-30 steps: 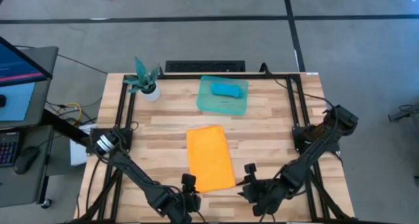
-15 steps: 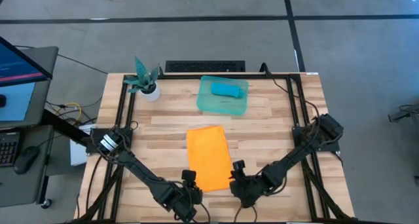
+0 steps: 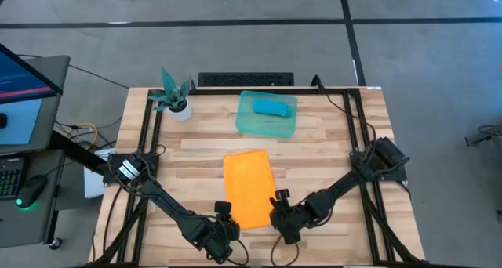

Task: Roll microfiber towels into tight, uniform cylinder then place into a basket
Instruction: Fold the yellow microfiber towel

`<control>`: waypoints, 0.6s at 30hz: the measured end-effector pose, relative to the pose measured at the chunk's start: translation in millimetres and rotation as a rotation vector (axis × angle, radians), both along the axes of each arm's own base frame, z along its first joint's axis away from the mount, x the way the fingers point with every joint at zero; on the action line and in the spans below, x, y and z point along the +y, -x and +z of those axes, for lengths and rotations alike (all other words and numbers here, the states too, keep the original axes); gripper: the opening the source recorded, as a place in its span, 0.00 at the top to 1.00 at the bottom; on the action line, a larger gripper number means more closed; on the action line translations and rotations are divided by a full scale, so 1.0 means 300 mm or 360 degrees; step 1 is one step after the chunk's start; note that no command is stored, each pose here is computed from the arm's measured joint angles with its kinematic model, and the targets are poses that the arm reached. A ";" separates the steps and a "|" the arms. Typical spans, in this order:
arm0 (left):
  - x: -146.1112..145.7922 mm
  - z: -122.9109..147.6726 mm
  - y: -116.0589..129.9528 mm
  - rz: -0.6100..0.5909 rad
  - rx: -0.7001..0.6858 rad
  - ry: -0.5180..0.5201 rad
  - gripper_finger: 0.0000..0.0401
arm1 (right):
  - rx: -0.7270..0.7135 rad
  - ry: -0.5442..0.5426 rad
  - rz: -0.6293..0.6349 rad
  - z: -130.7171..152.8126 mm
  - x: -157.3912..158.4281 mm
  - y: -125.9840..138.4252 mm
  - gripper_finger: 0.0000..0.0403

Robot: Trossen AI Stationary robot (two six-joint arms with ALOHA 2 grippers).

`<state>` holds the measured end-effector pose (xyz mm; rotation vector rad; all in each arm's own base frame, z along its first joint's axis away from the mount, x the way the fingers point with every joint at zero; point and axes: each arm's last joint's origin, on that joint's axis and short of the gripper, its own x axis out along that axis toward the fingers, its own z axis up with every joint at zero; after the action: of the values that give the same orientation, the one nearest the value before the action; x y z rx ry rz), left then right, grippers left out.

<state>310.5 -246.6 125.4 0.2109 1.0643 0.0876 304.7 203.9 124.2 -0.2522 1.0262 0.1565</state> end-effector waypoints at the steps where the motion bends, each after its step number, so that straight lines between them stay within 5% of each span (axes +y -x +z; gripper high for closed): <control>1: 0.001 0.000 -0.001 0.0002 -0.0001 -0.0001 0.64 | 0.0001 -0.0003 -0.0007 0.000 -0.003 -0.002 0.46; 10: 0.021 -0.001 -0.021 0.0049 -0.0022 0.0010 0.64 | 0.0073 -0.0135 -0.0099 -0.013 -0.041 -0.031 0.52; 18: 0.024 -0.005 -0.028 0.0041 -0.0031 0.0008 0.75 | 0.0083 -0.0157 -0.0083 -0.013 -0.051 -0.040 0.81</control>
<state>318.8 -239.2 123.9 0.1916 1.0481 0.1098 316.7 188.6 120.3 -0.1318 1.0725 0.1666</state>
